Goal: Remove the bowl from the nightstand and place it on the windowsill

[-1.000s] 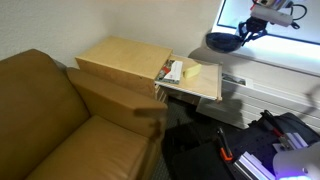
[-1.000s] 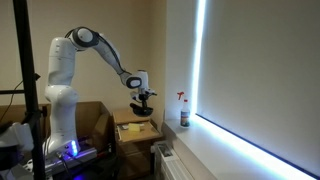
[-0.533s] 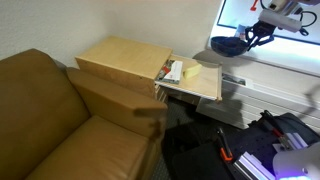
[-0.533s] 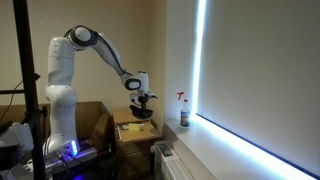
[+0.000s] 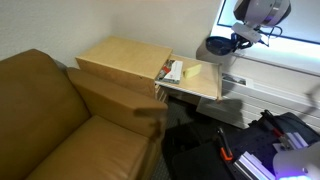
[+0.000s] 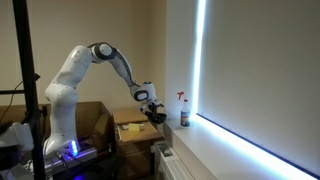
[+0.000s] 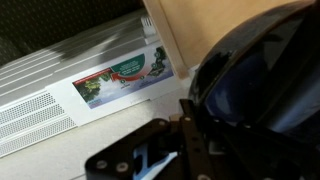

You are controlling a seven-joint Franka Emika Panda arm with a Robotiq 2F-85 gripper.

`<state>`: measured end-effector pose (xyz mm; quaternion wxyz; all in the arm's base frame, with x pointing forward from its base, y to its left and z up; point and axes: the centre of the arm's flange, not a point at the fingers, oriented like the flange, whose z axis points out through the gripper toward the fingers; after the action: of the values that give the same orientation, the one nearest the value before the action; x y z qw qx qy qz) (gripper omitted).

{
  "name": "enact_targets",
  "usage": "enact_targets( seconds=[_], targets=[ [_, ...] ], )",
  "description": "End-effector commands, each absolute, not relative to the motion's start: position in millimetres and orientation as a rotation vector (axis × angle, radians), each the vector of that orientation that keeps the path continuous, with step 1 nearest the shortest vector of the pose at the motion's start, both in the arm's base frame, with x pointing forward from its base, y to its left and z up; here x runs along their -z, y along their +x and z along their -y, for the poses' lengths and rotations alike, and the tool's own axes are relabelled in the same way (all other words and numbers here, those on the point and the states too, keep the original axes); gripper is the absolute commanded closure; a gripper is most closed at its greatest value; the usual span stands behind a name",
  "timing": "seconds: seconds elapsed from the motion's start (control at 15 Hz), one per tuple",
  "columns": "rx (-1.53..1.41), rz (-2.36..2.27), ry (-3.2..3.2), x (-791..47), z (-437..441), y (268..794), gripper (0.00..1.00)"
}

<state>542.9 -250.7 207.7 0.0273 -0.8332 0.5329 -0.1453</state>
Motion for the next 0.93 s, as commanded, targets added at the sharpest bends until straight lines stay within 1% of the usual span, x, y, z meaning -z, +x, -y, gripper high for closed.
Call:
enact_targets(
  seconds=[0.0,0.27,0.33,0.4,0.53,0.73,0.8,0.87],
  targets=[
    [0.634,-1.835,-2.441,-226.8,334.3,582.3,0.98],
    [0.792,-2.059,-2.309,-255.7,419.0,565.6,0.98],
    [0.789,-2.133,-2.274,-246.7,433.8,540.0,0.98],
    [0.786,-2.192,-2.251,-243.3,449.0,526.0,0.98],
    [0.714,-2.287,-2.208,-225.0,480.7,497.0,0.98],
    [0.585,-2.385,-2.154,-180.2,504.7,460.6,0.98],
    [0.538,-2.419,-2.114,-166.8,509.4,451.1,0.98],
    [0.542,-2.446,-2.044,-161.7,510.1,452.8,0.98]
  ],
)
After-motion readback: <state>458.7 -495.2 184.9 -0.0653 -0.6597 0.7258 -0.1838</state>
